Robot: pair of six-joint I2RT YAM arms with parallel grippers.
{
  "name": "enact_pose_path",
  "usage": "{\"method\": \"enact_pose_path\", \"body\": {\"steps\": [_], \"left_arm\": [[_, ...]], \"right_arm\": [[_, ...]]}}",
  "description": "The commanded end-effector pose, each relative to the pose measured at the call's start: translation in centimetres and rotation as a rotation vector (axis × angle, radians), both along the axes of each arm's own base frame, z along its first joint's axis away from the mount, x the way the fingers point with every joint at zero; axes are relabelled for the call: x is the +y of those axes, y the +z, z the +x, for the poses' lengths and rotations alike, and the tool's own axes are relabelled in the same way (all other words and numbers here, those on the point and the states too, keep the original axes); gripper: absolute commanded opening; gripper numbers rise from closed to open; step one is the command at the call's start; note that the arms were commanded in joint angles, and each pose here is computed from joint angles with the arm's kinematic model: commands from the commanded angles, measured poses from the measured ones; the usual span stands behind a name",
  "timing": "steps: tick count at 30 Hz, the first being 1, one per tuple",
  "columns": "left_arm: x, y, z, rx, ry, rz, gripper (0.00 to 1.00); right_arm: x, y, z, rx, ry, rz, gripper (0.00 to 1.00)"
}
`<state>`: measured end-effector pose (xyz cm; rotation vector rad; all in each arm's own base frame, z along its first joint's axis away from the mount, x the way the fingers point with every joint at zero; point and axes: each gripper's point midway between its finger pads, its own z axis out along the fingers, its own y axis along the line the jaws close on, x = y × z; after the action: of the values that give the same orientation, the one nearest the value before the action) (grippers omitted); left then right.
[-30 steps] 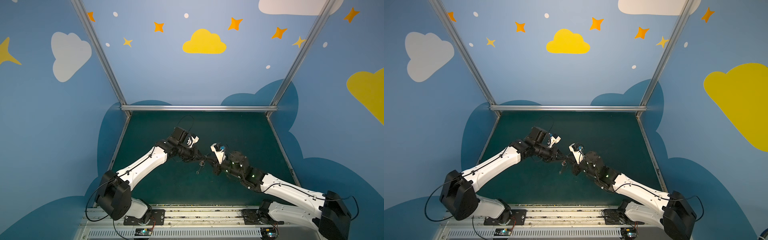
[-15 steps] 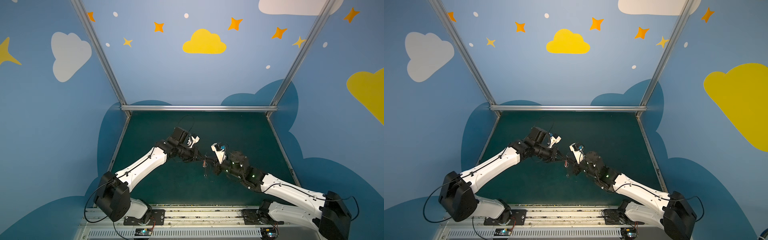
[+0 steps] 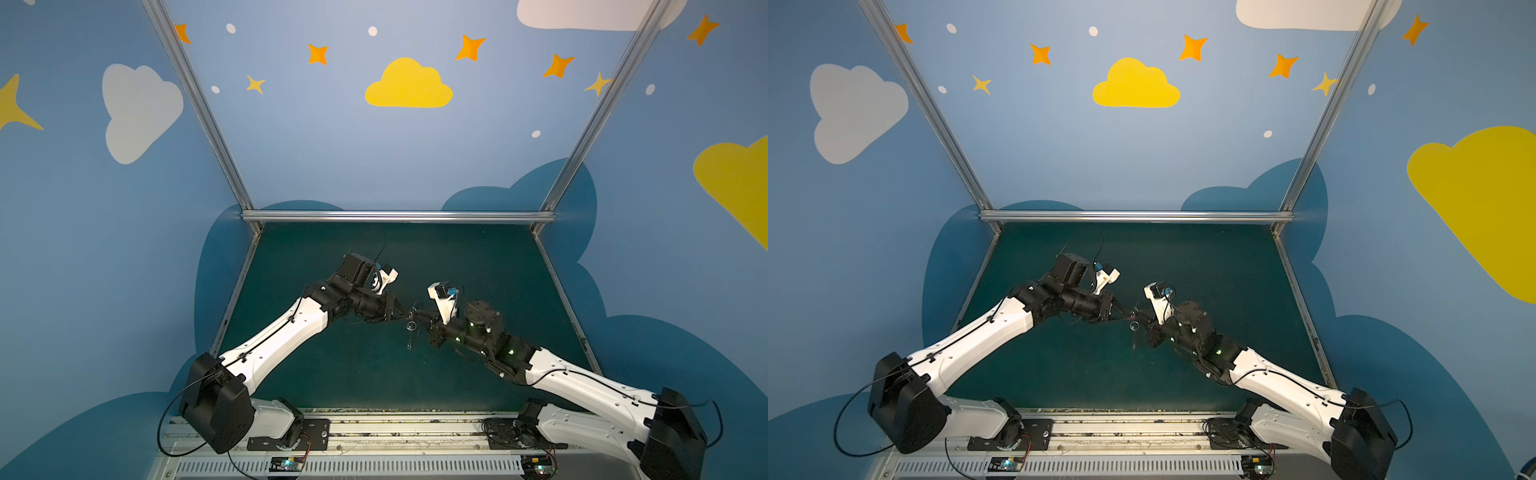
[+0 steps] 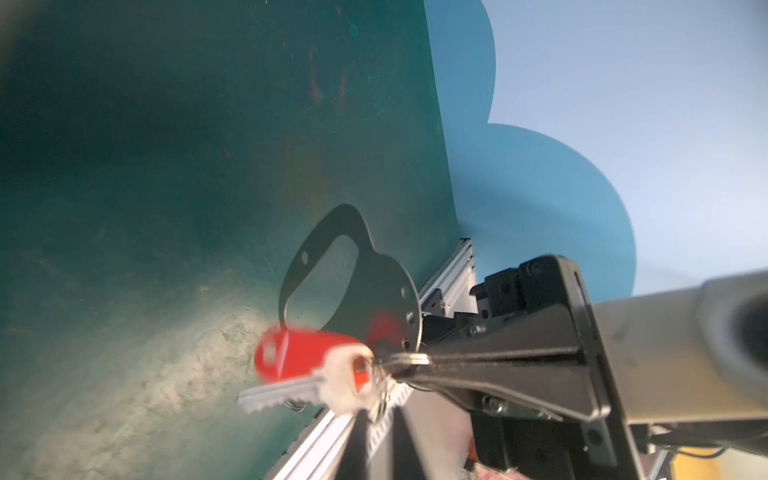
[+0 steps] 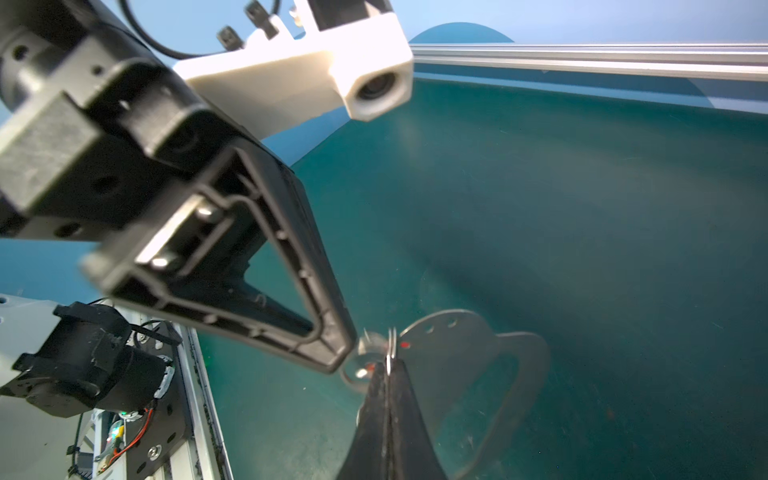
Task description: Put the keys on the keyring
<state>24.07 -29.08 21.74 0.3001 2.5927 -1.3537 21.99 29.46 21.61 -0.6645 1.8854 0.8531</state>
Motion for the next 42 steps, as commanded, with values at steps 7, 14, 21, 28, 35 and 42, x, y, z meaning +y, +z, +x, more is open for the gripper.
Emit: {"method": "enact_pose_path", "body": {"steps": [7,14,21,28,35,42], "left_arm": [[1.4,0.6,0.8,-0.091,0.063,0.018,0.39],[1.2,1.9,1.4,-0.167,0.099,-0.088,0.45],[0.7,4.5,1.3,-0.287,0.064,-0.159,0.49],[-0.3,5.3,0.7,-0.352,0.006,-0.109,0.49],[-1.1,4.5,0.2,-0.381,-0.035,0.002,0.47],[-0.8,3.1,0.5,-0.396,-0.025,0.114,0.42]], "right_arm": [[0.2,4.0,-0.6,0.003,0.083,-0.016,0.0],[-0.7,6.0,-0.9,0.035,0.144,-0.05,0.0],[-0.5,6.6,-1.1,0.071,0.18,-0.048,0.0],[-0.3,6.4,-0.9,0.091,0.174,-0.04,0.0],[-0.2,6.2,-0.6,0.09,0.162,-0.034,0.0],[-0.2,6.4,-0.5,0.082,0.16,-0.026,0.0]]}}
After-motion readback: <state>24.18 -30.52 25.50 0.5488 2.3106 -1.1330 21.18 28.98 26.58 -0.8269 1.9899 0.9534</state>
